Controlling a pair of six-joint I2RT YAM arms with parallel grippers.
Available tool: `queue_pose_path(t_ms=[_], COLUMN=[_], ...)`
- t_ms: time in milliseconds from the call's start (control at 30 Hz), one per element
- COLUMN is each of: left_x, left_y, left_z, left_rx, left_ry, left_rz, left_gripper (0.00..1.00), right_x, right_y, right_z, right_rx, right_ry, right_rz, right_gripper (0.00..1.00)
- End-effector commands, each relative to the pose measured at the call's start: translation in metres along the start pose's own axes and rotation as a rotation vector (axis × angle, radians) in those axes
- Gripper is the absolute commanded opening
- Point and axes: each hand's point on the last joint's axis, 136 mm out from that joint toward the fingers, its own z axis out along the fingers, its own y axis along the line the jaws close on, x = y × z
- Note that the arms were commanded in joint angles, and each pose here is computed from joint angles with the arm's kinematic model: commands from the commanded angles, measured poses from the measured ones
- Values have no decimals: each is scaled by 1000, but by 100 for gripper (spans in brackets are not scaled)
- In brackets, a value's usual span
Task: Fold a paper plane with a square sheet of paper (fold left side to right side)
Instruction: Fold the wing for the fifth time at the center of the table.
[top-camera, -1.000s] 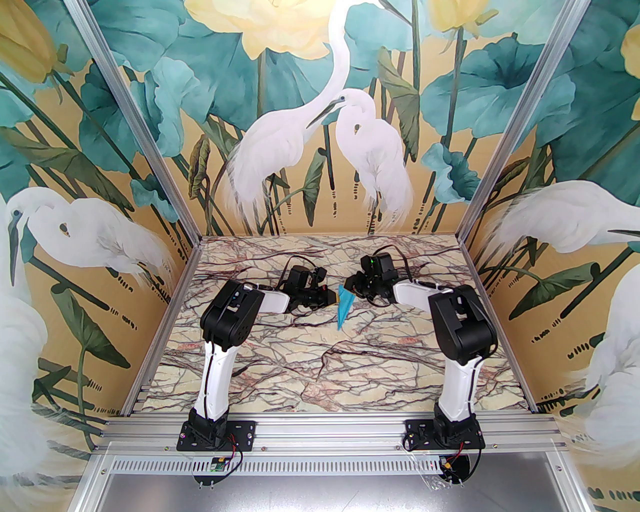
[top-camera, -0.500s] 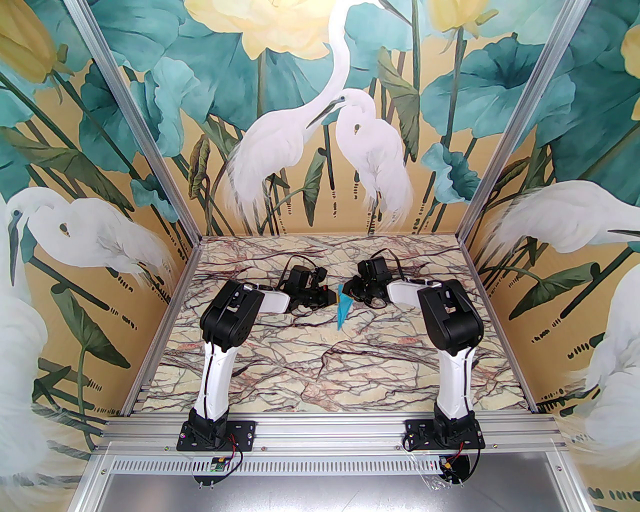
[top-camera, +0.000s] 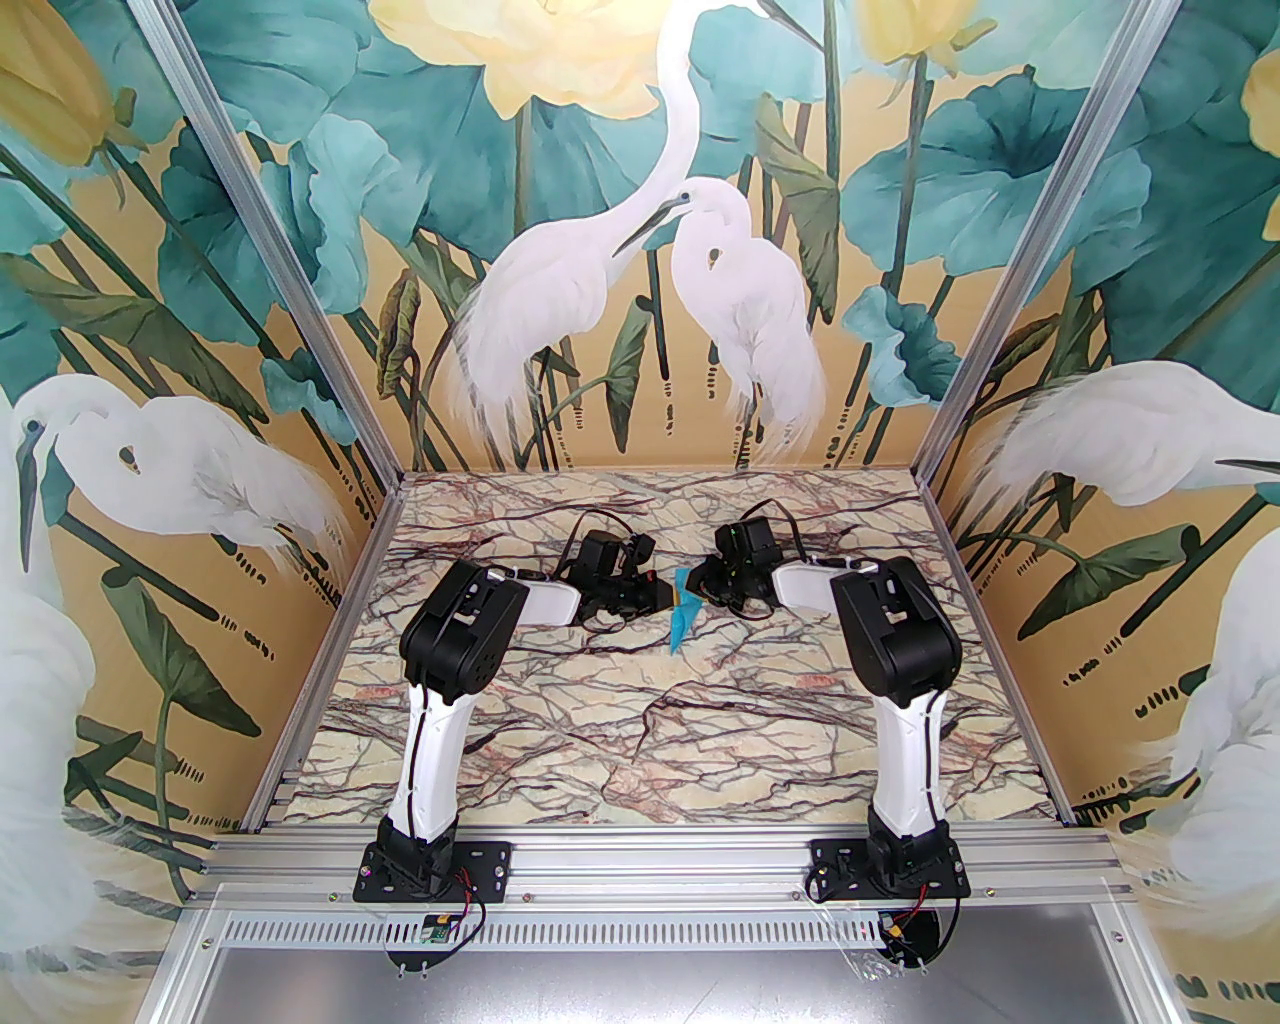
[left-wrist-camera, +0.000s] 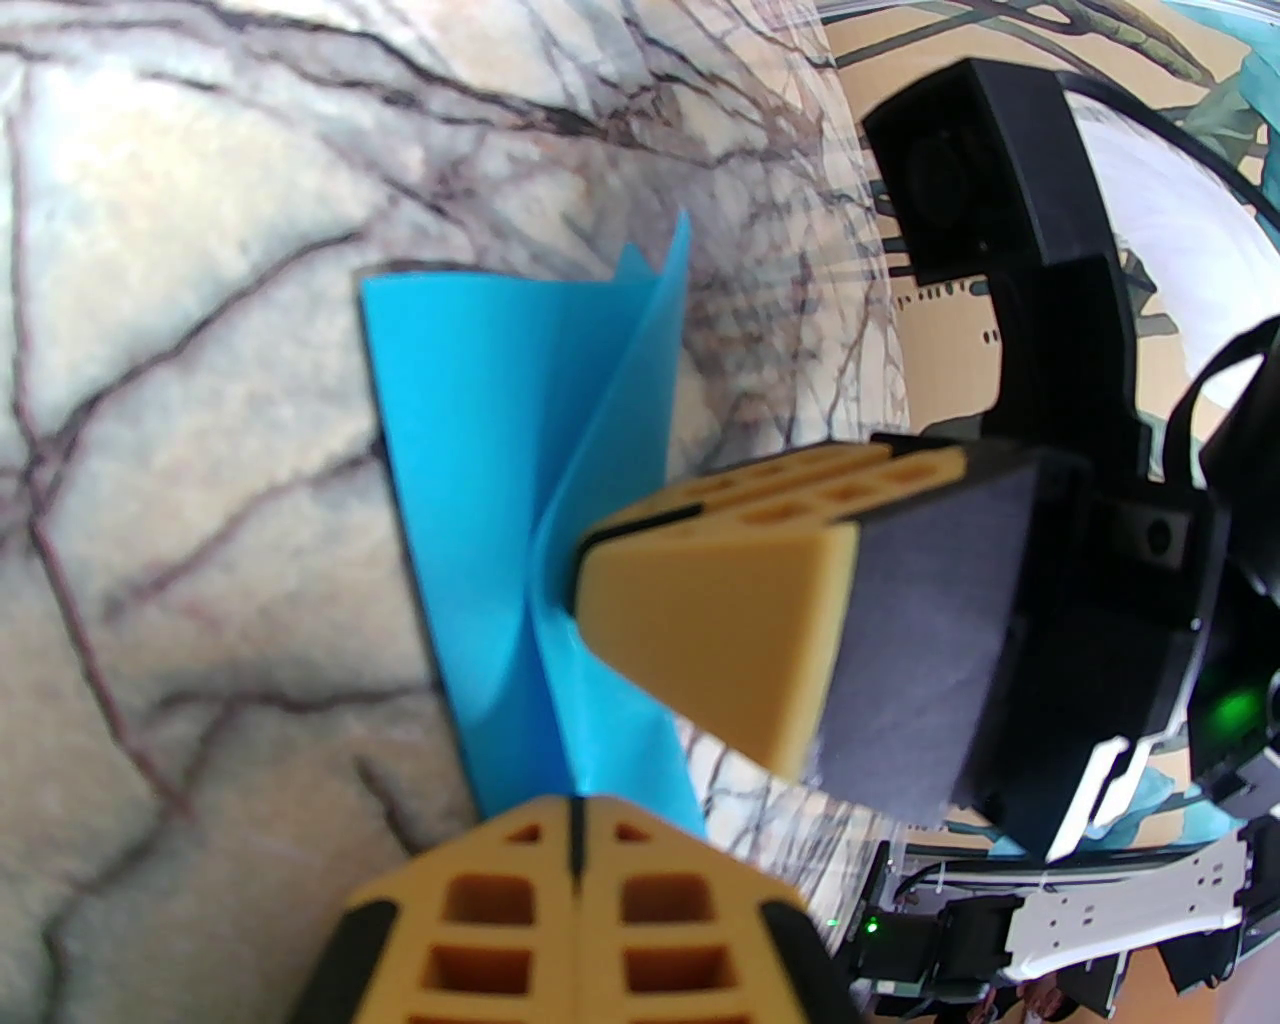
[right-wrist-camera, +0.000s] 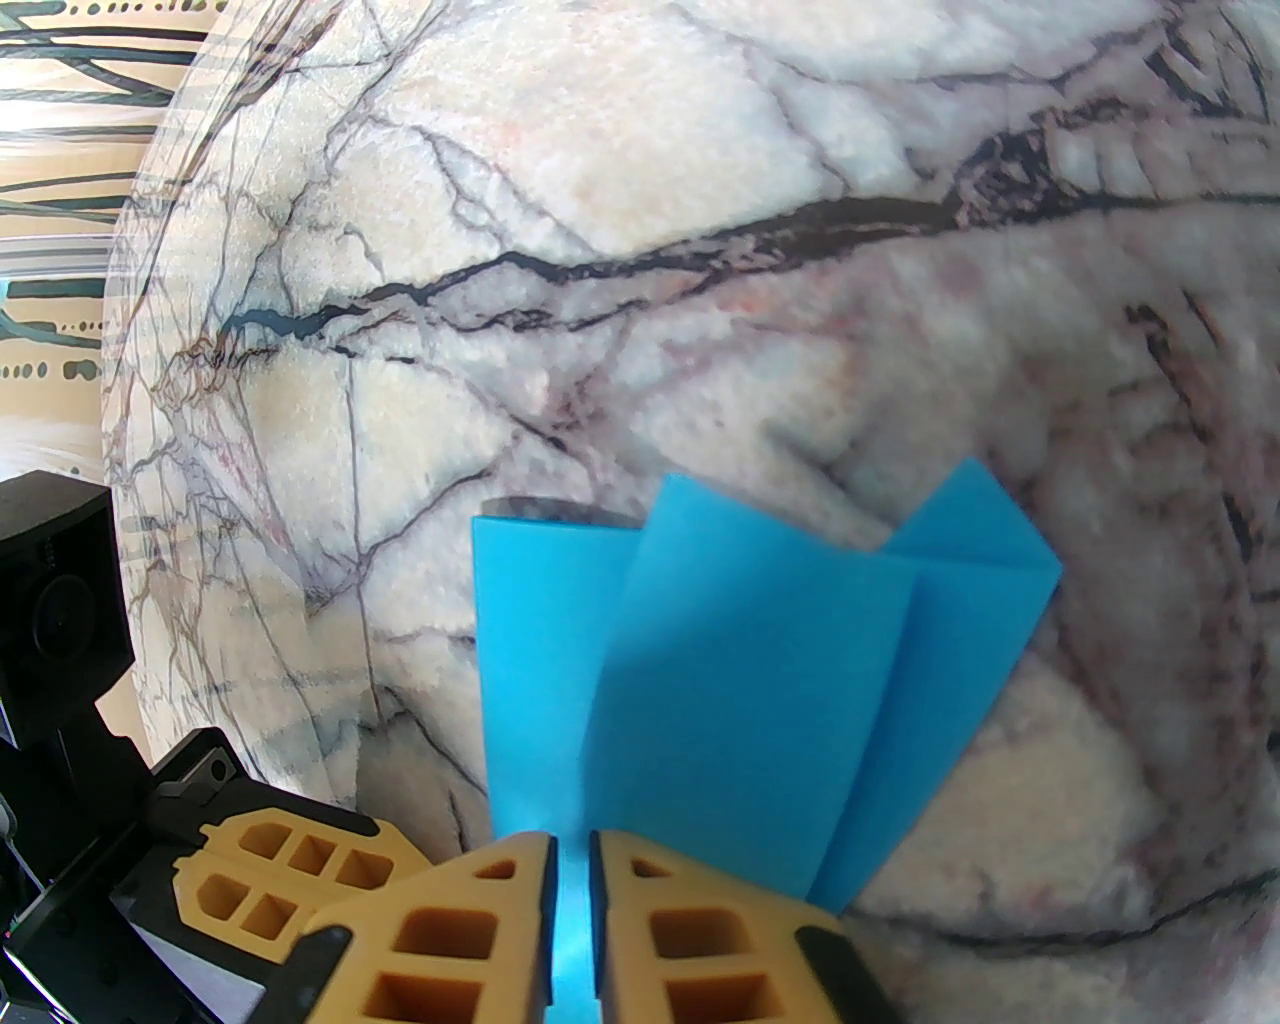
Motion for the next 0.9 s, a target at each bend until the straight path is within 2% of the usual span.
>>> queue_pose_path(t_ms=[0,100,200,233,367,533,667,867], left_x=[-2,-10,-11,-6,15,44,51,56], left_y=[20,13,0,-4,-29,-69,-92,-94], left_z=[-9,-30,-54,-59,-64,-48,-36,-11], left_rx=[-90,-90,-59,-53,43,136,150,126], left_ry=[-44,-108,-144,-137,-62,51,79,140], left_rz=[-42,-51,-39,-26,-14,21,61,90], left_gripper=[20,33,35,34,18,5,3,1], right_x=[26,29,29,29,31,31,32,32], right_y=[-44,-48,-48,-48,-48,-49,-49,-49], right_z=[11,10,10,10,11,10,10,10], right_rx=[105,105,106,105,110,123,123,122], right_ry=[54,60,65,69,85,95,96,101], right_rz=[47,54,48,47,48,40,38,39], right_gripper=[16,15,15,14,10,8,8,8])
